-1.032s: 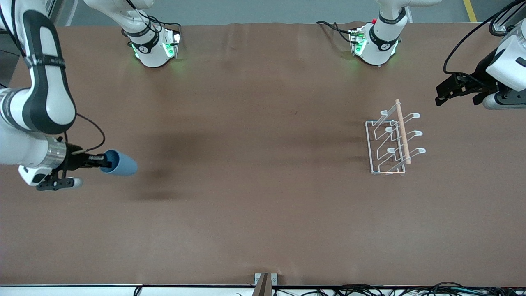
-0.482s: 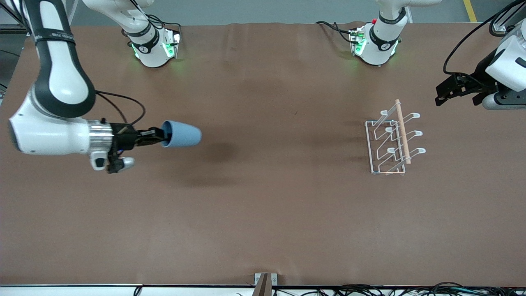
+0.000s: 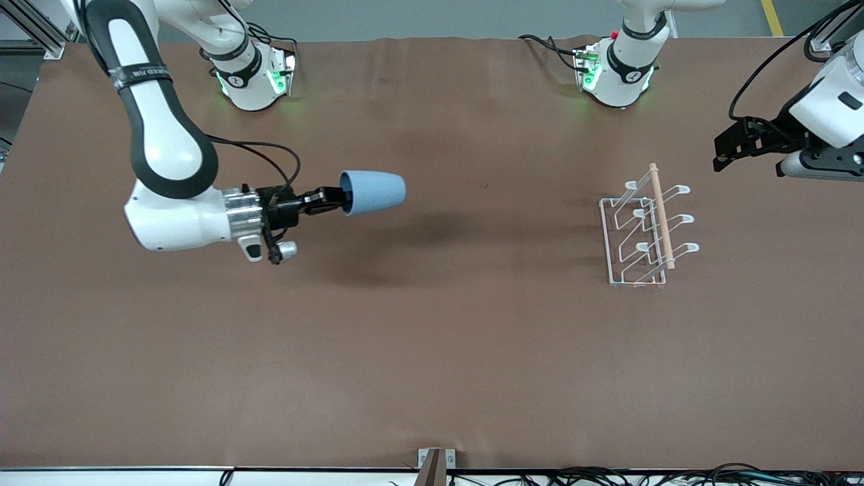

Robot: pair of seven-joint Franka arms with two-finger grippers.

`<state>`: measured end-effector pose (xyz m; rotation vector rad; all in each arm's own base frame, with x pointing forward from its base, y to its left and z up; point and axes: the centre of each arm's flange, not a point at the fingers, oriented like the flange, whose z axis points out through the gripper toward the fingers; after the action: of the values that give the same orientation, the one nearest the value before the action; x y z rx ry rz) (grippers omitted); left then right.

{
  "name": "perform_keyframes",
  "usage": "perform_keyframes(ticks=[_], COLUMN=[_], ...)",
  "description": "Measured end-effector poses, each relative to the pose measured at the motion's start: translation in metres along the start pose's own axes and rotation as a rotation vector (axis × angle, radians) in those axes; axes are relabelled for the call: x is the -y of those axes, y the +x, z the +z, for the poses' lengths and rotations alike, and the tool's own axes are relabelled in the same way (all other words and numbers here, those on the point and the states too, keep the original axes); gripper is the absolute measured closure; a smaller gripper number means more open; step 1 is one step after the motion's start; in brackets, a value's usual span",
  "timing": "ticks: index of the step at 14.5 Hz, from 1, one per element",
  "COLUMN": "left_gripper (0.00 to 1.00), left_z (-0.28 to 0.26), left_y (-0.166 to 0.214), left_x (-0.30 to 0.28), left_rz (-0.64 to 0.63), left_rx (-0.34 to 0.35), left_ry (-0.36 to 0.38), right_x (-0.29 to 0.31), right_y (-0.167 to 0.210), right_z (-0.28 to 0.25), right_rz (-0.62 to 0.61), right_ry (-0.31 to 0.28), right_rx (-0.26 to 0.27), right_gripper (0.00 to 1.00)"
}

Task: Hang cup on cup holder
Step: 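Lift the blue cup with the right gripper while the left gripper approaches, then grasp the blue cup with the left gripper from the right gripper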

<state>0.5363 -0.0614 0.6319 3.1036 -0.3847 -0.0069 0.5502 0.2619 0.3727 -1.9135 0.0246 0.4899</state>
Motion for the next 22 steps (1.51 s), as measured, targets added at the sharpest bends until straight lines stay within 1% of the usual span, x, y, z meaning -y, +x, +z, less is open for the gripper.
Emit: perform_keyframes(ticks=[1,3,4,5,8,11,12,15,17,18,20,22], left_gripper=[0.0,0.0,0.0,0.0,0.0,0.0,0.0,0.0,0.0,0.0,0.0,0.0], left_z=[0.001,0.002,0.003,0.005,0.019,0.037,0.044,0.066,0.086,0.095,0.1,0.101], left_y=[0.001,0.004,0.005,0.007,0.014,0.014,0.012,0.02,0.034,0.039,0.044,0.041], left_x=[-0.004,-0.019,-0.029,-0.041,-0.101,-0.173,-0.195,-0.245,-0.28,-0.299,-0.333,-0.358], left_rz=[0.08,0.215,0.284,0.351,0.523,0.643,0.678,0.745,0.795,0.82,0.86,0.889], left_rx=[-0.002,-0.019,-0.023,-0.023,0.006,0.048,0.059,0.077,0.066,0.046,-0.018,-0.053], left_ry=[-0.021,-0.1,-0.119,-0.13,-0.142,-0.157,-0.177,-0.286,-0.326,-0.341,-0.362,-0.372], right_x=[-0.001,-0.006,-0.007,-0.007,-0.006,-0.012,-0.014,-0.017,-0.017,-0.017,-0.017,-0.017], right_y=[0.001,0.005,0.006,0.006,0.005,0.003,0.002,-0.001,-0.002,-0.002,-0.002,-0.002], right_z=[0.011,0.032,0.044,0.055,0.068,0.073,0.075,0.082,0.084,0.084,0.084,0.083], right_rz=[0.017,0.059,0.073,0.08,0.083,0.095,0.1,0.107,0.107,0.107,0.107,0.104], right_ry=[0.037,0.118,0.149,0.165,0.166,0.163,0.161,0.156,0.155,0.155,0.156,0.156], right_rx=[0.008,0.02,0.028,0.037,0.048,0.056,0.06,0.071,0.073,0.073,0.073,0.072], right_gripper=[0.96,0.96,0.96,0.96,0.96,0.96,0.96,0.96,0.96,0.96,0.96,0.96])
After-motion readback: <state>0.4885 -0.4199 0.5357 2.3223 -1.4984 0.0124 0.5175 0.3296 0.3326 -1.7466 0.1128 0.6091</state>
